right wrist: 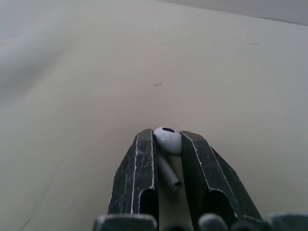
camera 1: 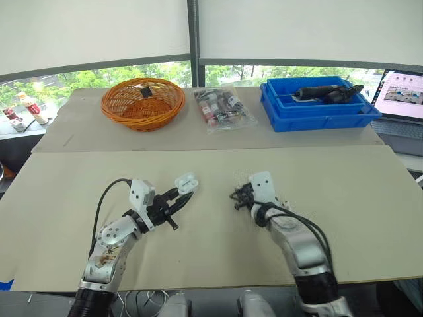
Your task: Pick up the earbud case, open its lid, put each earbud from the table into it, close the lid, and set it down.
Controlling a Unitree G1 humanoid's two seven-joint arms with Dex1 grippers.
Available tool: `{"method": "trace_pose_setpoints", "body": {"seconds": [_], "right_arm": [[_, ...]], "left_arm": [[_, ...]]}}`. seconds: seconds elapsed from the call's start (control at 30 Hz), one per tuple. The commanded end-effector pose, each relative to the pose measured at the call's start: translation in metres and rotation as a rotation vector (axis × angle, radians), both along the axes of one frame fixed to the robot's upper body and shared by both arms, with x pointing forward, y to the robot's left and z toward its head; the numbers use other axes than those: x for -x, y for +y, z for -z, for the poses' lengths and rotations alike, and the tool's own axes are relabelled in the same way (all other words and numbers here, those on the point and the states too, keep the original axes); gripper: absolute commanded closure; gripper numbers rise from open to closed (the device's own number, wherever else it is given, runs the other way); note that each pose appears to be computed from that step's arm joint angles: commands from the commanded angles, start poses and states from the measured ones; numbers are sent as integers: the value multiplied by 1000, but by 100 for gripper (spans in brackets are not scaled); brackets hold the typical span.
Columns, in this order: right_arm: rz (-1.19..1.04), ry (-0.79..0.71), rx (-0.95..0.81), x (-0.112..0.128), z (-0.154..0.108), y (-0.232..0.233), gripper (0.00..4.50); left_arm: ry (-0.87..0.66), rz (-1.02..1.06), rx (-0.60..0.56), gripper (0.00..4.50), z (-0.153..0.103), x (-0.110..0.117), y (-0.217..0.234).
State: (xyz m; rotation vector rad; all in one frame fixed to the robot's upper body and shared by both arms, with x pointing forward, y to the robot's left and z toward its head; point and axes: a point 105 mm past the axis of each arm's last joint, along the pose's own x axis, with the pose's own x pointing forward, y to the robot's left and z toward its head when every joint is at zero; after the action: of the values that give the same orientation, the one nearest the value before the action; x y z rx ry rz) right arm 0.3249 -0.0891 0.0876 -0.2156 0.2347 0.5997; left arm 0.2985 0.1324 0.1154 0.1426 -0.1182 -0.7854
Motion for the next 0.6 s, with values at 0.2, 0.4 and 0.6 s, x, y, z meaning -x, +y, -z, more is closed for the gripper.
{"method": "trace_pose_setpoints", "body": {"seconds": [0.2, 0.4, 0.6], "right_arm": [[-769, 21, 346, 65, -25, -57, 417], [-990, 170, 709, 80, -11, -132, 417], [-1046, 207, 786, 81, -8, -154, 417]], "left_arm": [[-29, 14, -9, 389, -5, 13, -3], [-13, 21, -11, 389, -3, 21, -5], [2, 29, -16, 389, -3, 25, -6]]}}
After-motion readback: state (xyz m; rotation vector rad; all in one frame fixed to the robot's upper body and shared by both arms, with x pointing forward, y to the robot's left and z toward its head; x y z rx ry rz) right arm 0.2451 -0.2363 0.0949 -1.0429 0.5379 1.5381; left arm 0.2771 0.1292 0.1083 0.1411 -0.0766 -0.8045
